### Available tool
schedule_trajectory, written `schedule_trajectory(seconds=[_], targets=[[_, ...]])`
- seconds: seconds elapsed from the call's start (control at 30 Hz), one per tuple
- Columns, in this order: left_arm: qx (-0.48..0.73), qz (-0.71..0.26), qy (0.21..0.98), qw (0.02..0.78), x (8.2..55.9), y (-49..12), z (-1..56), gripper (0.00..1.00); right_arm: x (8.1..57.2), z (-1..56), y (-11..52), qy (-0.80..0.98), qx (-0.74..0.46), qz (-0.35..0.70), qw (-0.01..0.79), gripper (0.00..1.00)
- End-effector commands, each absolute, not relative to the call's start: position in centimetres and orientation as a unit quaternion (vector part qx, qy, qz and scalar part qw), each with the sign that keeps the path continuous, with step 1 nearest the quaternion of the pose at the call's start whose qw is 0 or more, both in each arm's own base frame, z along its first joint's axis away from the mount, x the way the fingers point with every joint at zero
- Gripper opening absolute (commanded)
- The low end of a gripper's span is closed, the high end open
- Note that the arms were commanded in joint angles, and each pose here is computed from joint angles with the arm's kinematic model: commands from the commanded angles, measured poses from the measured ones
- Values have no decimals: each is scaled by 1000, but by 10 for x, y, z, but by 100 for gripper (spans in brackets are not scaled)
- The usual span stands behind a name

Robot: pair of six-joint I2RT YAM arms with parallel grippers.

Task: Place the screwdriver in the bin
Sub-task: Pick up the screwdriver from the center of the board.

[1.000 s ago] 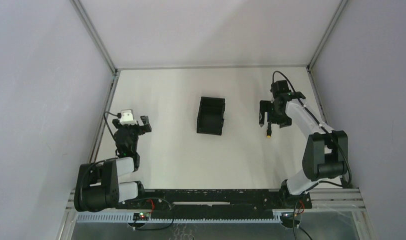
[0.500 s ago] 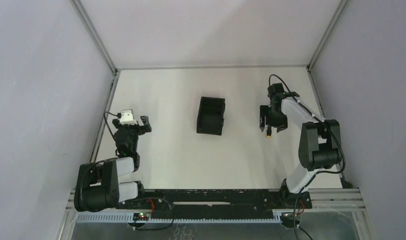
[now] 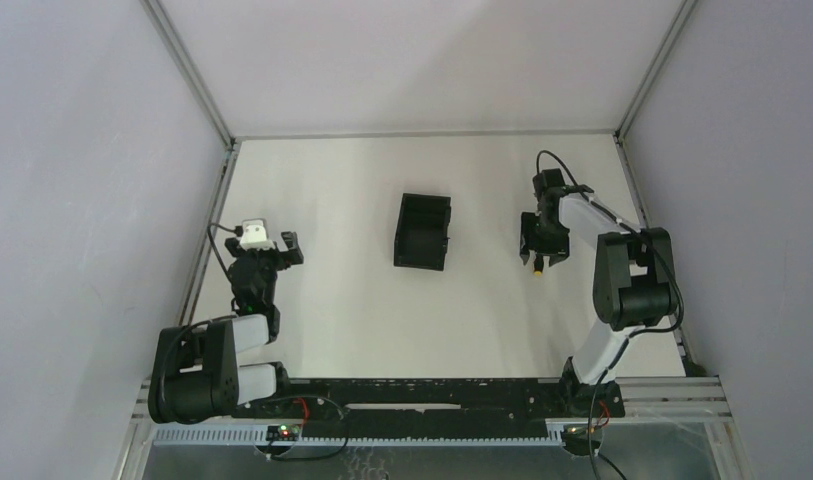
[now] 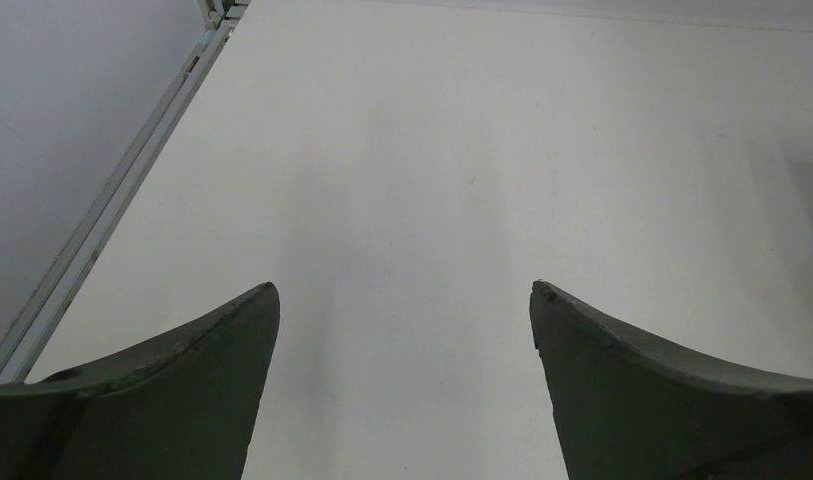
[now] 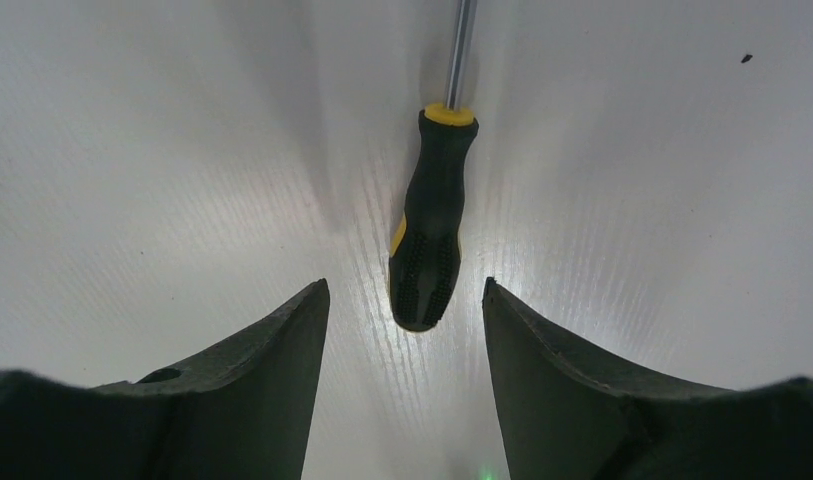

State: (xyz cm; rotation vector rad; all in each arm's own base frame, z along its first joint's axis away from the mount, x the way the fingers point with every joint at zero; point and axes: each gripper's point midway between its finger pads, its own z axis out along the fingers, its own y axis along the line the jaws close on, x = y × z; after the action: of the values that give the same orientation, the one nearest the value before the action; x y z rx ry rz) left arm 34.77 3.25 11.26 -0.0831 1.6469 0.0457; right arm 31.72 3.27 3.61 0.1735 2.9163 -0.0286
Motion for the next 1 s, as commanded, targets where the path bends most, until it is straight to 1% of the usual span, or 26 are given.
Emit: schedule_trajectory(seconds=[0.0, 0.2, 0.43, 0.53, 0.7, 0.83, 0.97], targets=[[-28, 26, 703, 710, 354, 32, 136, 100, 330, 36, 33, 989, 76, -7, 129, 66], [-28, 26, 703, 710, 354, 33, 136, 100, 332, 32, 29, 988, 88, -5, 128, 61], [-28, 26, 703, 710, 354, 32, 136, 100, 328, 23, 26, 988, 97, -6, 119, 59], [-28, 26, 703, 710, 354, 32, 137, 100, 327, 20, 26, 988, 98, -4, 116, 57], [-28, 26, 703, 710, 354, 32, 136, 100, 327, 16, 26, 989, 98, -2, 110, 49], [-28, 26, 703, 710, 354, 32, 136, 100, 327, 15, 25, 989, 99, -2, 109, 46], [-28, 27, 703, 710, 354, 33, 137, 100, 326, 11, 26, 990, 98, -1, 104, 40]])
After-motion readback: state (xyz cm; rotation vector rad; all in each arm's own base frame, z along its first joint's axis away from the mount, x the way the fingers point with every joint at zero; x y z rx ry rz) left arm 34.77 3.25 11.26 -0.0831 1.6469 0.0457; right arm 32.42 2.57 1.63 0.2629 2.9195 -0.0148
